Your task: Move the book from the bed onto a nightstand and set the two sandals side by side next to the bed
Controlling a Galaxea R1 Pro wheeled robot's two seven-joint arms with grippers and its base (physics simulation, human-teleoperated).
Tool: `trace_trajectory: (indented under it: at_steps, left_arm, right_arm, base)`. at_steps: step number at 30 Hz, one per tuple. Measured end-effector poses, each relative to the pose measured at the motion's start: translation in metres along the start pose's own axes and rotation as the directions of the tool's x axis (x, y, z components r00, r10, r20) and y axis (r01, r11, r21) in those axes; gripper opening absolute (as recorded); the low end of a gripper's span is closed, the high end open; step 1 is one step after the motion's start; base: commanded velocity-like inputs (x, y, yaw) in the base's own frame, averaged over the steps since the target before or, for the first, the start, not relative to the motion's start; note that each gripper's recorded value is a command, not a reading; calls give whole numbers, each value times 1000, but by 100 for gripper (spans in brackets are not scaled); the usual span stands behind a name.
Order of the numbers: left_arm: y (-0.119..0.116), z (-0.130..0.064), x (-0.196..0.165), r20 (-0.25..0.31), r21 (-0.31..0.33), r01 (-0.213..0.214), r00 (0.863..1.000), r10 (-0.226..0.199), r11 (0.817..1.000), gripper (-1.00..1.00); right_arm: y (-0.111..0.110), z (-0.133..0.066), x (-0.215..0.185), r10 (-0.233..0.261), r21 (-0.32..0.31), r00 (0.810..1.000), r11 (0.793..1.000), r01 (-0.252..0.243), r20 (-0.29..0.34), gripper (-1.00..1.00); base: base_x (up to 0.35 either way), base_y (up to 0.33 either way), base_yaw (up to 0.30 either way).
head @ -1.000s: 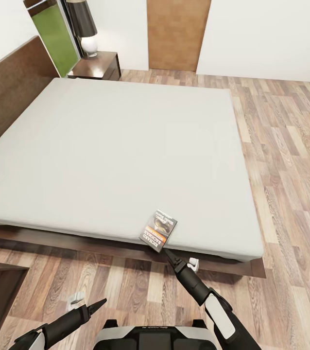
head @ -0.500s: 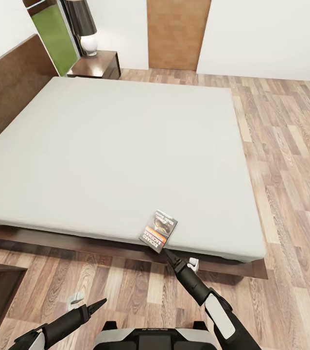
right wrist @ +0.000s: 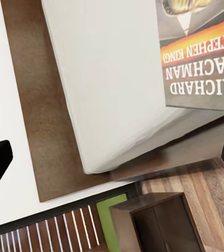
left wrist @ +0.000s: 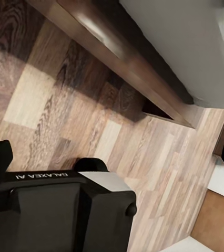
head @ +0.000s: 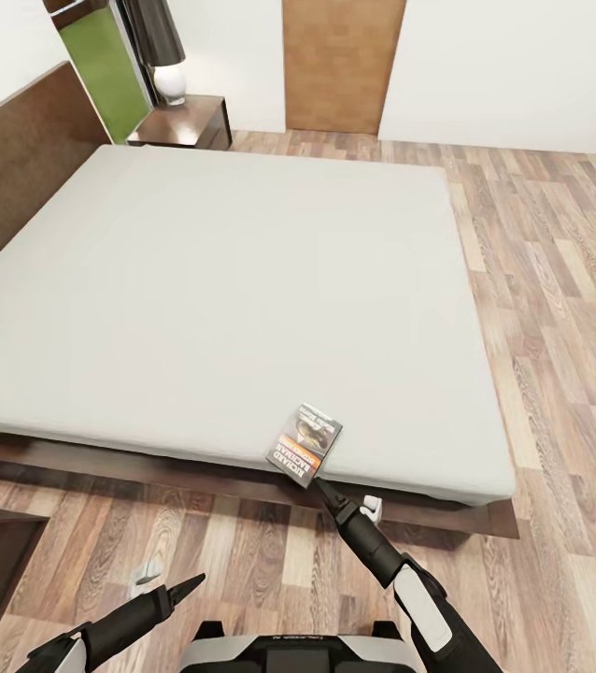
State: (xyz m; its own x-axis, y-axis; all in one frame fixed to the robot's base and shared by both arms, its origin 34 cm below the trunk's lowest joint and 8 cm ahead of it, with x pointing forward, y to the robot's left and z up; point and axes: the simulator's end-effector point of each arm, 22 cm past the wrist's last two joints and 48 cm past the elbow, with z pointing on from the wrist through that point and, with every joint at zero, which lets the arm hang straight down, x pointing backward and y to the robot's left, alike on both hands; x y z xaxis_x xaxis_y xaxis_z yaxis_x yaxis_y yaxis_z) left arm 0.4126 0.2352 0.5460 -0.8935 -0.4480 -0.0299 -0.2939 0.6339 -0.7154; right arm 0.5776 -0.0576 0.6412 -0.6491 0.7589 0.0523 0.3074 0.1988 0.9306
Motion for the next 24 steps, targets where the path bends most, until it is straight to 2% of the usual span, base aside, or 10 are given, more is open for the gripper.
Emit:
trace_trajectory:
  at_steps: [24]
  left_arm:
    - [21, 23, -3, 1, 1, -2, 1000, 2, 1000, 100]
  right_arm:
    - [-27, 14, -4, 0, -1, 1000, 1000, 0, 0, 100]
  base:
    - [0, 0, 0]
